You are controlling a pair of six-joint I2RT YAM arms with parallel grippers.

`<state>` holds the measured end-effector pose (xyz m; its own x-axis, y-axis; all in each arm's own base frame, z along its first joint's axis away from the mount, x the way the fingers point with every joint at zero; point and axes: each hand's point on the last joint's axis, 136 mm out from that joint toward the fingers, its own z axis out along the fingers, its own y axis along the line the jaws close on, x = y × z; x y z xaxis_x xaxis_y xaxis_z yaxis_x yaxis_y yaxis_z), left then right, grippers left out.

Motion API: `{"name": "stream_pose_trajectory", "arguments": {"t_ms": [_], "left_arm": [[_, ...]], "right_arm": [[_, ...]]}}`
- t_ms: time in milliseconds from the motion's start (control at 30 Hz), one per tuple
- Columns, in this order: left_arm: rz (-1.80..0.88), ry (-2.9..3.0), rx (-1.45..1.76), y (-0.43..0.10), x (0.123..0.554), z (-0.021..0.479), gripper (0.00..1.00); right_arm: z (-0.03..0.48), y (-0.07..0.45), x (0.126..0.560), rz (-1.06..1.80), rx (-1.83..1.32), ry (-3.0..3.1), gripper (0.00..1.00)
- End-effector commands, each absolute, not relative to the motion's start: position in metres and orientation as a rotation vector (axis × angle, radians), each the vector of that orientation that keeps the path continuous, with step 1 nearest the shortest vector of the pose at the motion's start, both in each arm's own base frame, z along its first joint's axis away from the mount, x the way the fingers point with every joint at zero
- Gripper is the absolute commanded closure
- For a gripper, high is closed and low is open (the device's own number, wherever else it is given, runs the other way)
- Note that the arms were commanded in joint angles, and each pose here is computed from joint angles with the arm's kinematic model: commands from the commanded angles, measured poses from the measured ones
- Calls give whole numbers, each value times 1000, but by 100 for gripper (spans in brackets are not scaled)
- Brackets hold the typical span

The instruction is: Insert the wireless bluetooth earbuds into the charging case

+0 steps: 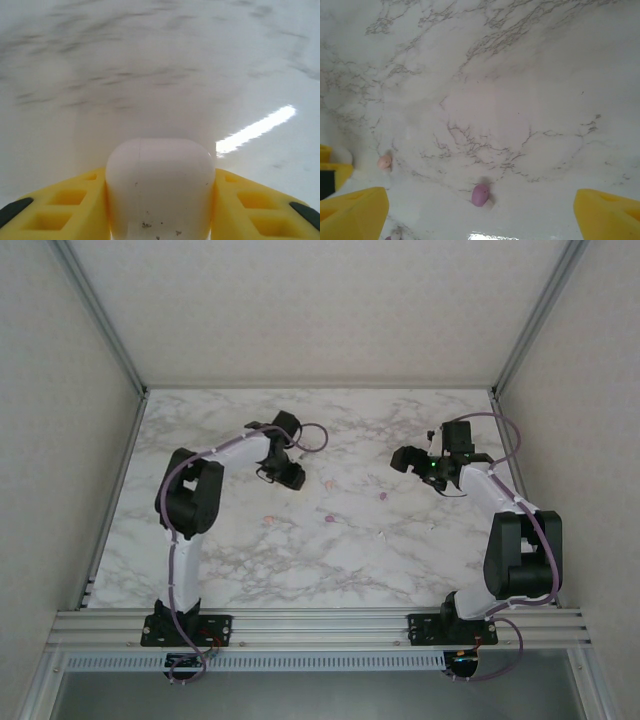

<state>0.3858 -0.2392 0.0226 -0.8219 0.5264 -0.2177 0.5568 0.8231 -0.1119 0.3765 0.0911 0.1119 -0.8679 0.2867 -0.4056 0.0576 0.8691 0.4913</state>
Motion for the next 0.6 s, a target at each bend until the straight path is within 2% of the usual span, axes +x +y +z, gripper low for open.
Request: {"name": "stream_pose_trajectory", "arguments": {"t_ms": [0,300,567], "left_arm": [[-300,2761,1121,-257,368,28,57],[-213,2776,1251,-249,356,20,42],[-190,2795,1254,-241,349,17,40]], "right_arm": [[122,95,371,691,259,2551,4],[124,94,366,687,258,2559,4],[126,93,366,679,260,2558,4]]}}
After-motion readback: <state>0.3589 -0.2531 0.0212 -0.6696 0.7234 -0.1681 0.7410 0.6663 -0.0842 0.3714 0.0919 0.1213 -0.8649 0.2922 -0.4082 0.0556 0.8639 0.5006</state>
